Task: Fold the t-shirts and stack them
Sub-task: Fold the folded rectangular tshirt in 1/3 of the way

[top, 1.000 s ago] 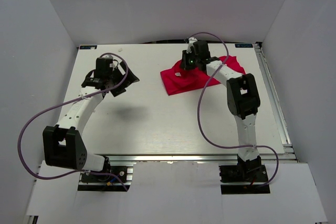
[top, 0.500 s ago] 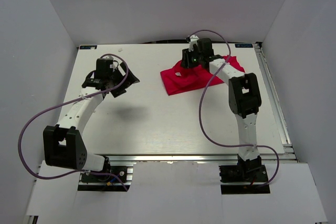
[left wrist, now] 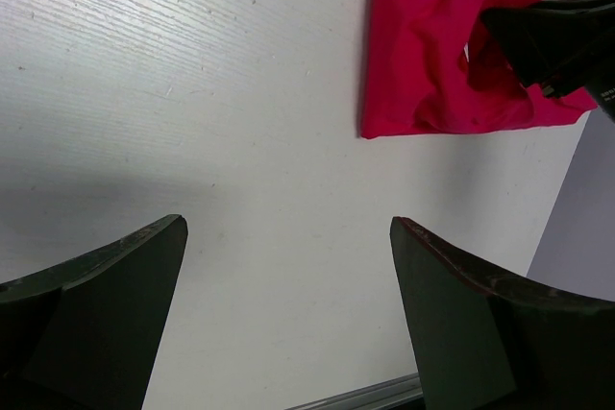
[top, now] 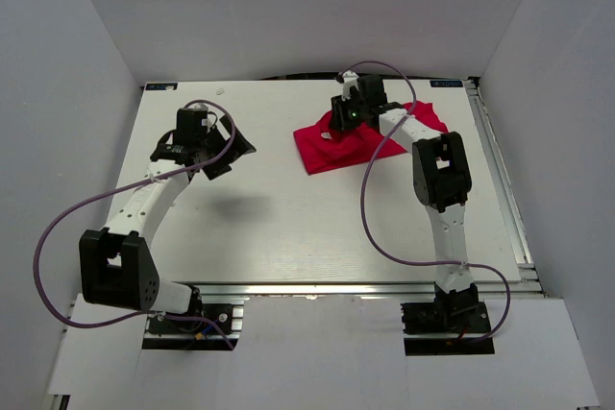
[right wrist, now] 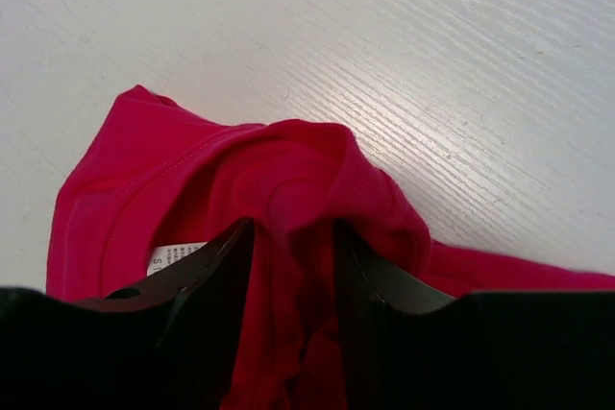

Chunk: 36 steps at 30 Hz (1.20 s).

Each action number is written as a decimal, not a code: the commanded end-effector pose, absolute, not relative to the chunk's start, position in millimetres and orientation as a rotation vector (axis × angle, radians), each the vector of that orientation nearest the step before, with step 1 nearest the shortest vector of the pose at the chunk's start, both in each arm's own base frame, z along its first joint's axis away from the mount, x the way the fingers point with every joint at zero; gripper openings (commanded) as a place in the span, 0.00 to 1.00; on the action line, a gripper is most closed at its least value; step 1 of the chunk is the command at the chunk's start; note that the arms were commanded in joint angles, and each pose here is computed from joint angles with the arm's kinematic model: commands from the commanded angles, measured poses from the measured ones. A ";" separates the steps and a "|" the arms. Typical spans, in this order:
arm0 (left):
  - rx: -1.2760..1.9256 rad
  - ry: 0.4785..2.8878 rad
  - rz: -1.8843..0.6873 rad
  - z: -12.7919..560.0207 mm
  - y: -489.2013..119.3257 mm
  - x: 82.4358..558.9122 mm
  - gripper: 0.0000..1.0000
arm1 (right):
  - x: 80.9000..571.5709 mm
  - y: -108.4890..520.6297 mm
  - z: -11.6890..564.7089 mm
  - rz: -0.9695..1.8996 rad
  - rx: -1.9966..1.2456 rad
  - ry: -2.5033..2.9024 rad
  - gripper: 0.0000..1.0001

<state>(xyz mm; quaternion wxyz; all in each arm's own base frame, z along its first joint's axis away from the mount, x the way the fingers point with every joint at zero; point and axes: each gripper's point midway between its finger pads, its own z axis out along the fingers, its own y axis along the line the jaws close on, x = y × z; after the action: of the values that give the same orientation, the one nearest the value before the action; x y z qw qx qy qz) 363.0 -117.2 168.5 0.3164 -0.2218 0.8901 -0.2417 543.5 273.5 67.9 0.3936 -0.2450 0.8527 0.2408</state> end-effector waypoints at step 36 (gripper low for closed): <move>-0.563 2.324 -0.675 173.0 -119.9 361.9 0.98 | 570.9 186.9 144.1 0.569 -0.510 2.037 0.36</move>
<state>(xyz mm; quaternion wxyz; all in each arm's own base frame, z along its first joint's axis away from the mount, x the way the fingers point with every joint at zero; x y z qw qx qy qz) 361.4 -119.4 163.4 0.3127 -0.2187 0.8904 -0.2482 563.3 202.8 76.8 0.4024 -0.1892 0.8615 0.2449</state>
